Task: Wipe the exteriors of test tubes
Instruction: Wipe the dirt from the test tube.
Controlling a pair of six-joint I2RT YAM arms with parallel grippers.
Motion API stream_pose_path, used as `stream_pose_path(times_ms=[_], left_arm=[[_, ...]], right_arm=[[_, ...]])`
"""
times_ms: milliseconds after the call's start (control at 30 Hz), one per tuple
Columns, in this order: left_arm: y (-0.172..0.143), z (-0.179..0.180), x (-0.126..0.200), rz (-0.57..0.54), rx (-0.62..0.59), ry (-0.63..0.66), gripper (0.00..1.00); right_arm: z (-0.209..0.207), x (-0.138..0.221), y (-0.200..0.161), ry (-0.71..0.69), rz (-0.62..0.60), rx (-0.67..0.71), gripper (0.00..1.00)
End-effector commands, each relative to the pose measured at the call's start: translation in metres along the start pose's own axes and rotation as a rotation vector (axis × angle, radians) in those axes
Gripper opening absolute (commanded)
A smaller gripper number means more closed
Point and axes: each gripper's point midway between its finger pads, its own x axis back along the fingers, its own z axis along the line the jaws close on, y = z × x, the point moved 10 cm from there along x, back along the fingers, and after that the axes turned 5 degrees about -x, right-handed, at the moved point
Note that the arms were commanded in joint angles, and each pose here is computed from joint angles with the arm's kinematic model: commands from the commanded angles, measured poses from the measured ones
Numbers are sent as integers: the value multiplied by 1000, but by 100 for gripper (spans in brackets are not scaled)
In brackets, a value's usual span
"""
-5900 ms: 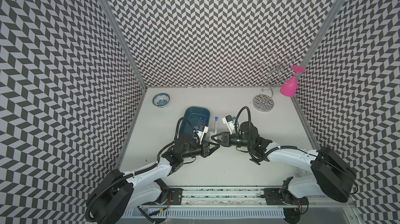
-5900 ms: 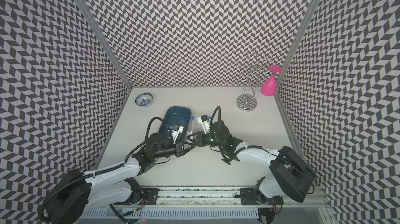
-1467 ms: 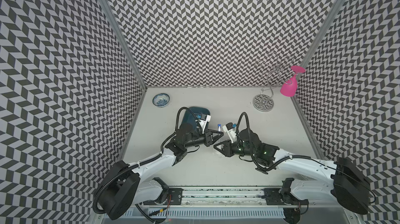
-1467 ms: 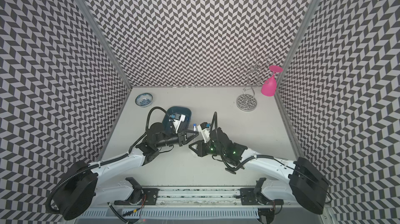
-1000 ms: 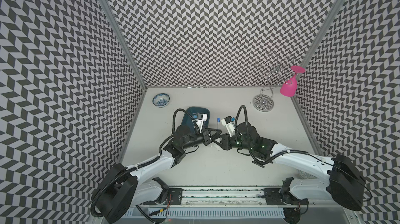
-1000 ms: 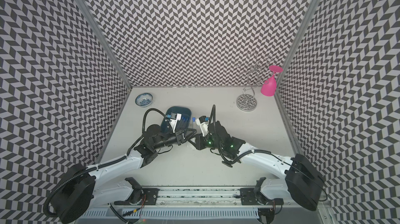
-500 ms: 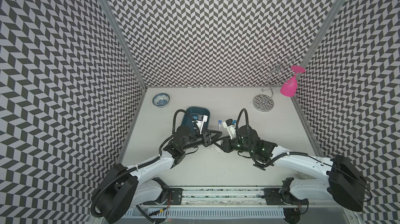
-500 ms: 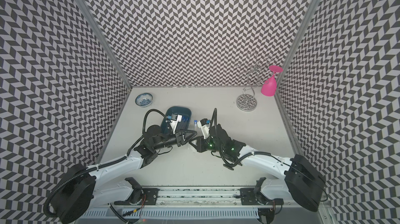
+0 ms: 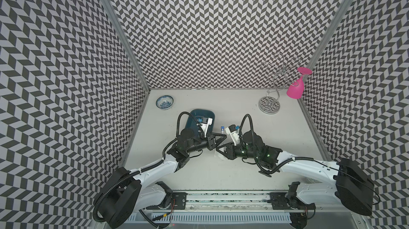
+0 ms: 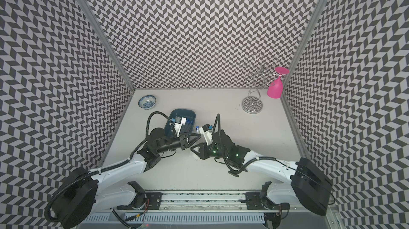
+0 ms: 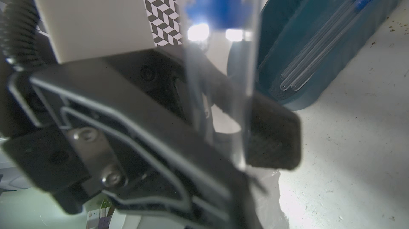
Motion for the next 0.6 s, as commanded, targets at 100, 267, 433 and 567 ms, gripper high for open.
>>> stream_pose_path(times_ms=[100,267,433,567], left_arm=[[4,-1,0,-11,-12,-8,18],[1,-2,2,-10,-5,-15,18],[3,-5,4,-23,7,-30,18],[5,-7,5,-42,19,-47,18]], right_arm=[[11,5,7,35,-59,29,15],[20,5,31,35,-119,74,17],[20,1,54,20,-129,103,22],[18,1,61,14,-141,110,20]])
